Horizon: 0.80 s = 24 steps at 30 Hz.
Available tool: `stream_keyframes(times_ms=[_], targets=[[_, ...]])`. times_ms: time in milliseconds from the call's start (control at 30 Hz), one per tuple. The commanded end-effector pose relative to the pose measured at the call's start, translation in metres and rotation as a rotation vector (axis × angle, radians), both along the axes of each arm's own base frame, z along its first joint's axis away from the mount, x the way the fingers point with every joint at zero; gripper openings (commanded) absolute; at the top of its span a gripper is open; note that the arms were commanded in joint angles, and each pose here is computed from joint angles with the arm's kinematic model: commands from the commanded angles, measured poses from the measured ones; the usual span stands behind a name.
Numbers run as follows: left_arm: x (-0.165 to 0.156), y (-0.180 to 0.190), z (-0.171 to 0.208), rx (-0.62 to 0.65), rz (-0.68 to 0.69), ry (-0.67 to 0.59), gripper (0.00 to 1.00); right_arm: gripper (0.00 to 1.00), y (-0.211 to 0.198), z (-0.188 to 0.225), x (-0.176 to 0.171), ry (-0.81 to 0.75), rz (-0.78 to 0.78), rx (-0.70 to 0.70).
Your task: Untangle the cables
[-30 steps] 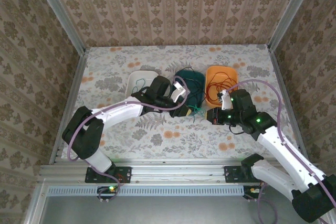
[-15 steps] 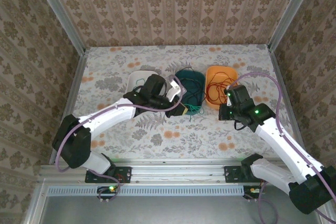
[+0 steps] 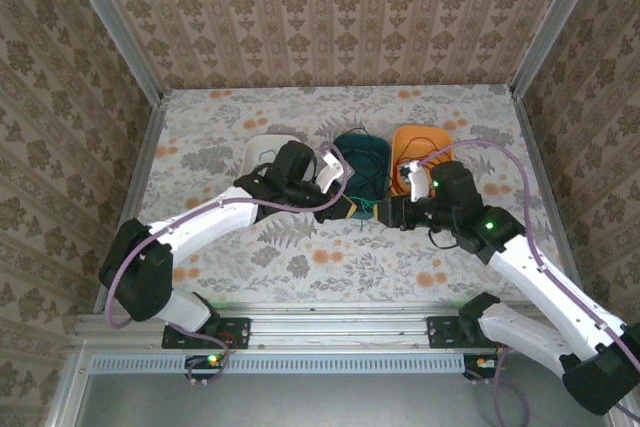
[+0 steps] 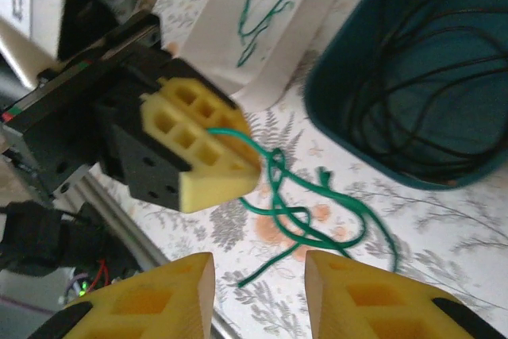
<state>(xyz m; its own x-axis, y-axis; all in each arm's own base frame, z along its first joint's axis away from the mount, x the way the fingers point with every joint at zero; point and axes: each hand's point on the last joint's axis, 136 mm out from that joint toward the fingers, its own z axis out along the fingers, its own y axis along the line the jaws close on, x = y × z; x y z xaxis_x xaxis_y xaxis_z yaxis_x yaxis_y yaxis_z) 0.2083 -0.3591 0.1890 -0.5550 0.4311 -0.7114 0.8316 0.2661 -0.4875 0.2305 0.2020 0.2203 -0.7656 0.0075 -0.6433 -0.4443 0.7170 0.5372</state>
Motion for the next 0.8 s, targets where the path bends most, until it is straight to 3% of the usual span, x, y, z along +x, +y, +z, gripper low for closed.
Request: stream_keyframes(times_ms=[0,533,767], targets=[[0.005,-0.002,0.014,-0.03,0.005,-0.032,0.0,0.37,0.016,0.01,0.006,-0.019,0.061,0.023],[-0.003,-0.007,0.018,-0.044,-0.021,-0.017,0.0,0.35,0.027,-0.02,0.03,0.016,0.063,-0.074],[-0.007,-0.007,0.017,-0.039,-0.03,-0.012,0.0,0.35,0.014,-0.017,0.037,-0.037,0.015,-0.151]])
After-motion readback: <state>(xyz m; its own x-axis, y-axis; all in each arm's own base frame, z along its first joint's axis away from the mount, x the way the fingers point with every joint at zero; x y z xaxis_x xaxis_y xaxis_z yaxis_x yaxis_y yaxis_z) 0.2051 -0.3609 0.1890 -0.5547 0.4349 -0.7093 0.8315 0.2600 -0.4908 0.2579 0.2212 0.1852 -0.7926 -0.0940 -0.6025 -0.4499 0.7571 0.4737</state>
